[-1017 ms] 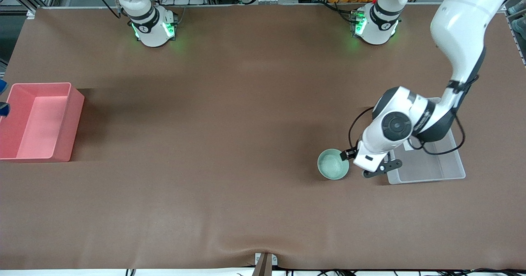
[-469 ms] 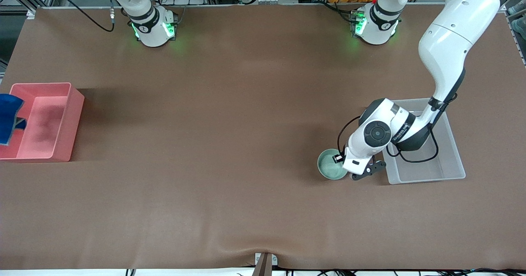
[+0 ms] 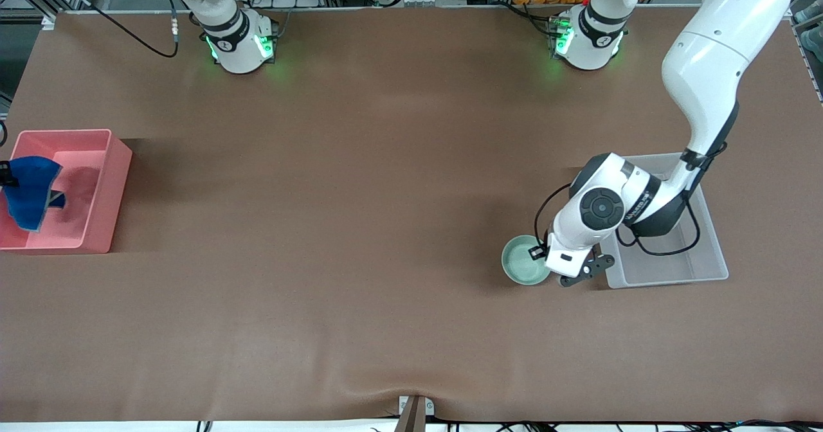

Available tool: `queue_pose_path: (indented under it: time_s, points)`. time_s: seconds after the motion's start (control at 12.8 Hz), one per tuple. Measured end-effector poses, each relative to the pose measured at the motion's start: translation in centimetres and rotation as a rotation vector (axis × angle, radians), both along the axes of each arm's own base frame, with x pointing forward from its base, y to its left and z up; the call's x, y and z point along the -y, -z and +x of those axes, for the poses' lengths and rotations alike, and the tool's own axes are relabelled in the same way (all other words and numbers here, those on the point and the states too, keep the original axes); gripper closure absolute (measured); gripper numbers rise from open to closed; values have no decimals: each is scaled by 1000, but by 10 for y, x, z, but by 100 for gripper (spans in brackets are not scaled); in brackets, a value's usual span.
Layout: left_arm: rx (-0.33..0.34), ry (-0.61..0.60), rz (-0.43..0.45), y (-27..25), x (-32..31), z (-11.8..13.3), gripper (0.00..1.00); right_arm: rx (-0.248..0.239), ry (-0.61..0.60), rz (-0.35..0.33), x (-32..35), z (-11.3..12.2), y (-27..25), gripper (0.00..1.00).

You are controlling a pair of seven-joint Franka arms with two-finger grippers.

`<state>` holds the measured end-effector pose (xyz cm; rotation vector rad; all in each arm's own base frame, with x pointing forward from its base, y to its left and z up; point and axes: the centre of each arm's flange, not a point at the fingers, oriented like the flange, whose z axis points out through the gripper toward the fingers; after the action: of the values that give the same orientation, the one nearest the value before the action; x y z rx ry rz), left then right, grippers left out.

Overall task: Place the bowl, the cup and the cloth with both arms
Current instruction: 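Reach the left gripper to the green bowl and grasp its rim, then place the green bowl in the clear bin while the right gripper releases the cloth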

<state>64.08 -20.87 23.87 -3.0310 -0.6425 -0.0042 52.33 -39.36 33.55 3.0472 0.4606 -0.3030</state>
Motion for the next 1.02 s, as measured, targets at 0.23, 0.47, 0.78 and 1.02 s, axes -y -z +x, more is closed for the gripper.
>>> queue_pose_path:
  time_s: [0.23,0.47,0.78,1.02]
  points:
    - [37,34,44,-49,-42,14,97,-11,10,28,-2,1,17,94]
    - [50,117,34,-115,-116,23,97,-25,17,49,-3,1,33,94]
    - [-18,216,19,-128,-238,14,97,-37,17,56,-3,1,47,94]
    - [-93,213,-6,-90,-263,-4,97,-42,19,66,-3,2,62,94]
